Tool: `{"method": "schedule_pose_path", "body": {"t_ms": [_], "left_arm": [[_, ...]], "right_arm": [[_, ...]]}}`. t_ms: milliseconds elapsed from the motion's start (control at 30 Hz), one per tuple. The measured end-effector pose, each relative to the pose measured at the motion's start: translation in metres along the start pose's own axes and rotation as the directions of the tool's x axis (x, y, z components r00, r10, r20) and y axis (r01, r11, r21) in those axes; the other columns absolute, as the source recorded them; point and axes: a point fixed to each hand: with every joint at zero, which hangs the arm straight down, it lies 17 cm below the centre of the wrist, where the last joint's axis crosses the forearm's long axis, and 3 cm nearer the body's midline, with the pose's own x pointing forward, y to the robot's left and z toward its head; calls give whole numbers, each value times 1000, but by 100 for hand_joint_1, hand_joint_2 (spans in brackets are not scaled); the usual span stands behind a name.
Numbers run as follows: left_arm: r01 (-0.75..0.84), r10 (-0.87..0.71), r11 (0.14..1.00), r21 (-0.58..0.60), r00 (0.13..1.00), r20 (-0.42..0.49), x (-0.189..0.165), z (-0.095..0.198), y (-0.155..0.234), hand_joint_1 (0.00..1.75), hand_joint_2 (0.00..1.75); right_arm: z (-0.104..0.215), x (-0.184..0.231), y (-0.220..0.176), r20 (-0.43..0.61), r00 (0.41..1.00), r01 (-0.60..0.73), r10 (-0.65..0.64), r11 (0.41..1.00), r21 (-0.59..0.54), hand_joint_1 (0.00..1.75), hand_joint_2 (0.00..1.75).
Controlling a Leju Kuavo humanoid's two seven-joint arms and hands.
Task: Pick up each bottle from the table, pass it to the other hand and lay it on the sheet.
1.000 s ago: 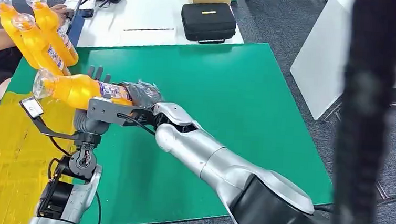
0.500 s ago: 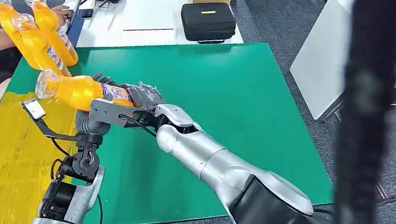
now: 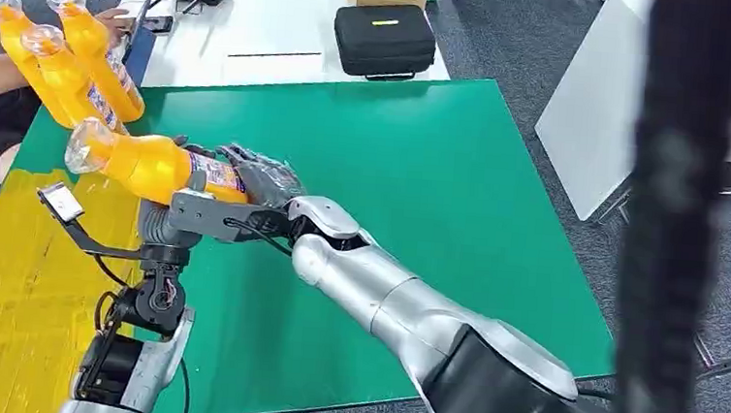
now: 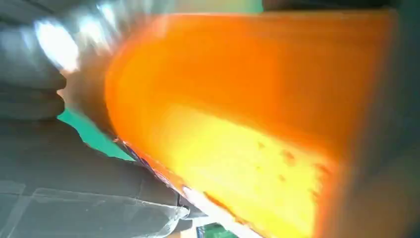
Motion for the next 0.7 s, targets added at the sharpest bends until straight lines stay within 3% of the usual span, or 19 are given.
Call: {"method": "schedule_pose_path", "body": {"t_ms": [333, 500, 567, 700], "left_arm": [[104, -104, 995, -2, 993, 58, 16, -4, -1, 175, 175], [286, -298, 954, 89, 934, 195, 60, -11, 17, 175, 175], [430, -460, 887, 168, 854, 241, 81, -11, 32, 175, 175], [744, -843, 538, 397, 460, 280, 126, -4, 47, 175, 175]], "right_arm": [[2, -19, -19, -10, 1000, -19, 19, 997, -71, 0, 0], [17, -69, -44, -64, 998, 1, -10, 990, -140, 0, 0], [23, -83, -64, -63, 997, 33, -45, 982, -184, 0, 0], [44, -106, -112, -27, 991, 117, -130, 949, -293, 0, 0]]}}
